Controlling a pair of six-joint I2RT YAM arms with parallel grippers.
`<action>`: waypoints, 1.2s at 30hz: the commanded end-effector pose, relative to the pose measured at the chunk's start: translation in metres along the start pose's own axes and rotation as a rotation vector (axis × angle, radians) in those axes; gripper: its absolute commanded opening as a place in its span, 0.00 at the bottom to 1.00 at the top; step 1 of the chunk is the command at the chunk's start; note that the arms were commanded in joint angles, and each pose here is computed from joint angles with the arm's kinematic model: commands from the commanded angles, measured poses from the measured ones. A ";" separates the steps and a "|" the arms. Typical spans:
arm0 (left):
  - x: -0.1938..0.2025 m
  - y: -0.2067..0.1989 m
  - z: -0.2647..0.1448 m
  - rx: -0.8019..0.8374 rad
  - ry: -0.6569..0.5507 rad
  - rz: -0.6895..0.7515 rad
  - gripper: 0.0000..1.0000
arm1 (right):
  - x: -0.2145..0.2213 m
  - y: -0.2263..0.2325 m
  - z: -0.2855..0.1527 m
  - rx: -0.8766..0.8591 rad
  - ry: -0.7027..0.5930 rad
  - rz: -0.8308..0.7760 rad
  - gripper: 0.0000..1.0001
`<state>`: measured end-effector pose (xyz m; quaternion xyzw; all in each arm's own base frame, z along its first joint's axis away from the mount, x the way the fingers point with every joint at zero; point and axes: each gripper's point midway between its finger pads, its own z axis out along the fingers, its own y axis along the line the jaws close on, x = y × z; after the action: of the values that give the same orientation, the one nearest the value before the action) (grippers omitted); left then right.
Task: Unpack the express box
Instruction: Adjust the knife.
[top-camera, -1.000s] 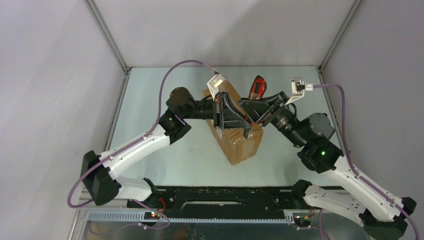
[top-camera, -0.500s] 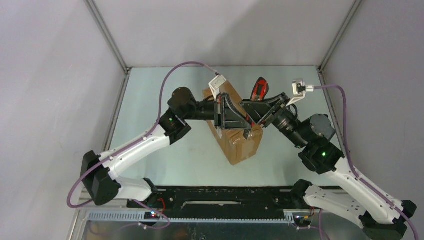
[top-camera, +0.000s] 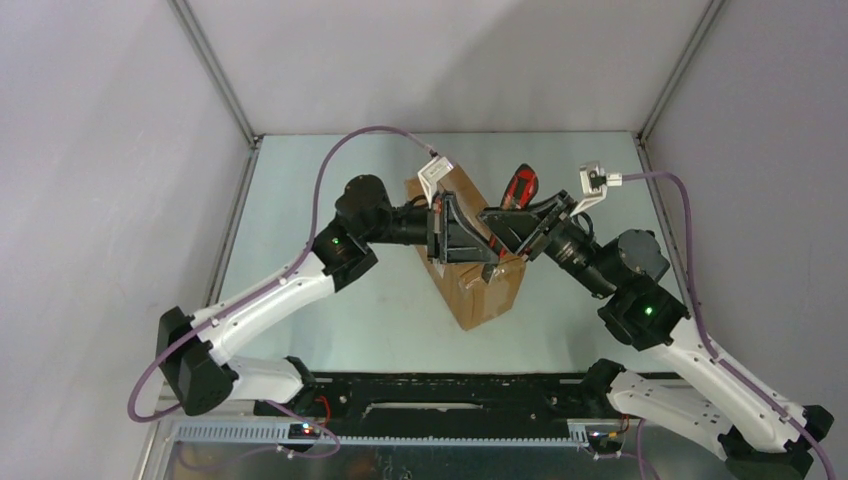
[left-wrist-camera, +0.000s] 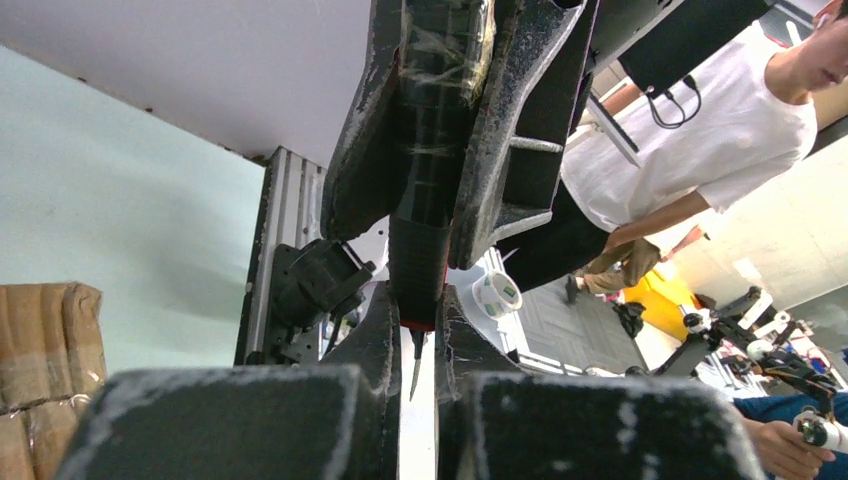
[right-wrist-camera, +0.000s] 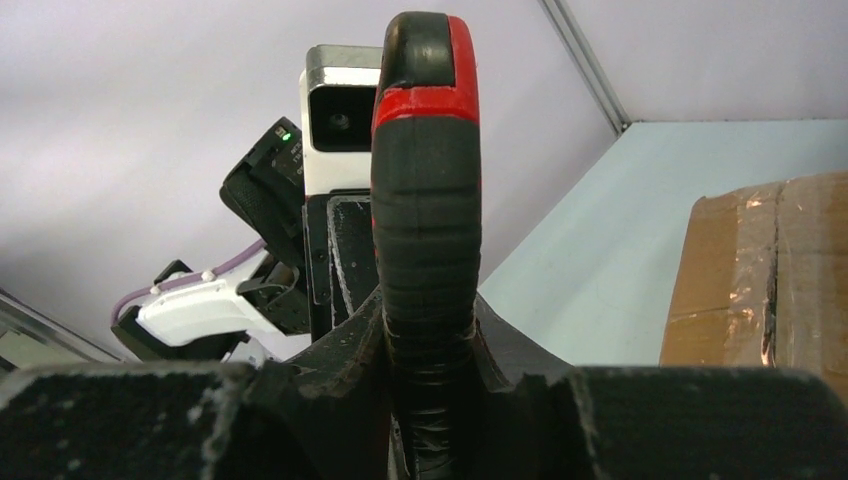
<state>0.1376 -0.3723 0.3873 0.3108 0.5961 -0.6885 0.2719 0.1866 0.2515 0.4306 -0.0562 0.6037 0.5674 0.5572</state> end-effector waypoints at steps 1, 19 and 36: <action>-0.017 0.007 -0.015 -0.072 -0.036 0.105 0.00 | -0.035 0.023 -0.017 -0.049 -0.112 0.017 0.00; -0.017 0.031 -0.045 -0.183 0.000 0.141 0.00 | -0.024 0.021 -0.027 -0.052 -0.047 -0.013 0.00; -0.047 0.088 -0.069 -0.537 -0.081 0.102 0.48 | -0.035 -0.038 -0.010 0.180 -0.119 -0.229 0.00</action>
<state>0.1859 -0.3378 0.3540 0.2981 0.6800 -0.5918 0.3139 0.1973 0.2388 0.3923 -0.0795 0.6526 0.5010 0.5628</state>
